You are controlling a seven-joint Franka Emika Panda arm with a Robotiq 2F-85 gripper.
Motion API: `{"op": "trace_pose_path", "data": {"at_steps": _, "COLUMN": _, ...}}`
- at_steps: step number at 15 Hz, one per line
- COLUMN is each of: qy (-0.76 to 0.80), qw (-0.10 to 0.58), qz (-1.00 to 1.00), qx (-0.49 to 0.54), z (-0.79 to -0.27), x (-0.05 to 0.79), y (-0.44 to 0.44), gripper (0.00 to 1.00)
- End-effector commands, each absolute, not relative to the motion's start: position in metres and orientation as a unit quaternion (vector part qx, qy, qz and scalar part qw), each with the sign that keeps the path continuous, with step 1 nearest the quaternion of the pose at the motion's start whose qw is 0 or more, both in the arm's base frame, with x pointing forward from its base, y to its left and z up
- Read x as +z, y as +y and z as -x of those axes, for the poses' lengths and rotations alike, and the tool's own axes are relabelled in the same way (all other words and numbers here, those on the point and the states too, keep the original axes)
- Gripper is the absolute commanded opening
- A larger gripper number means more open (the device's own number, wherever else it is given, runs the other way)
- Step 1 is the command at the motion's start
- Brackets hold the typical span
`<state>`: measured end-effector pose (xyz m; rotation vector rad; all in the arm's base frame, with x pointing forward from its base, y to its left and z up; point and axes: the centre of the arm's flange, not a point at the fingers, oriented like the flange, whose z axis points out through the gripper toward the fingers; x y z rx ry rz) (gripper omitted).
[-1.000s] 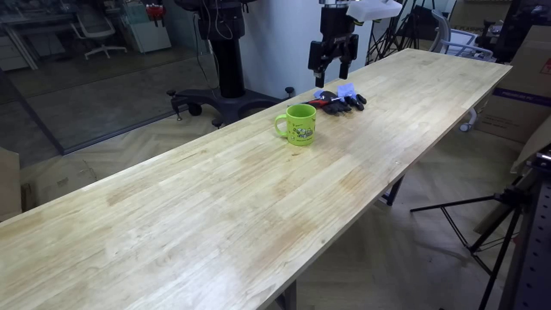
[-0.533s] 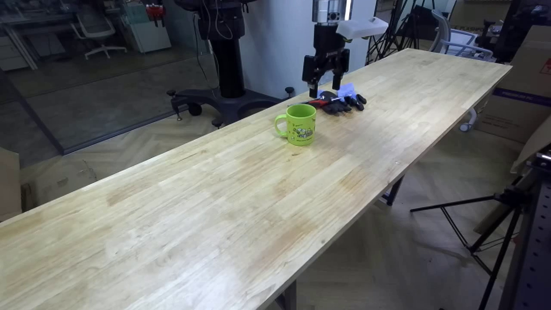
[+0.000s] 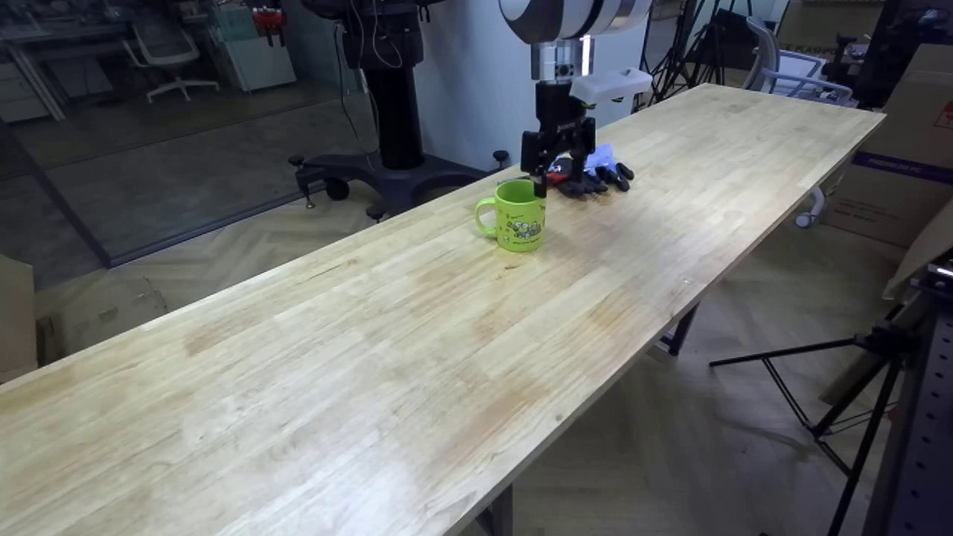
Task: Move the mug forward
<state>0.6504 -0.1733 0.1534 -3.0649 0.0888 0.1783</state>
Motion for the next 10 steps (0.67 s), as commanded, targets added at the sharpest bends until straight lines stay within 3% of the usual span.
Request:
{"op": "trace_pose_path", "data": {"at_steps": 1, "qy": 0.027, "qw": 0.034, "qz": 0.996, "qx": 0.082, "z": -0.679, "x": 0.136, "y": -0.176, "gripper": 1.0}}
{"op": "trace_pose_path", "data": {"at_steps": 2, "qy": 0.024, "qw": 0.035, "qz": 0.995, "qx": 0.087, "z": -0.681, "x": 0.135, "y": -0.175, "gripper": 0.75}}
{"op": "trace_pose_path", "data": {"at_steps": 3, "qy": 0.021, "qw": 0.035, "qz": 0.995, "qx": 0.091, "z": -0.683, "x": 0.135, "y": -0.175, "gripper": 0.74}}
{"op": "trace_pose_path", "data": {"at_steps": 10, "qy": 0.016, "qw": 0.037, "qz": 0.995, "qx": 0.087, "z": -0.698, "x": 0.144, "y": -0.176, "gripper": 0.25}}
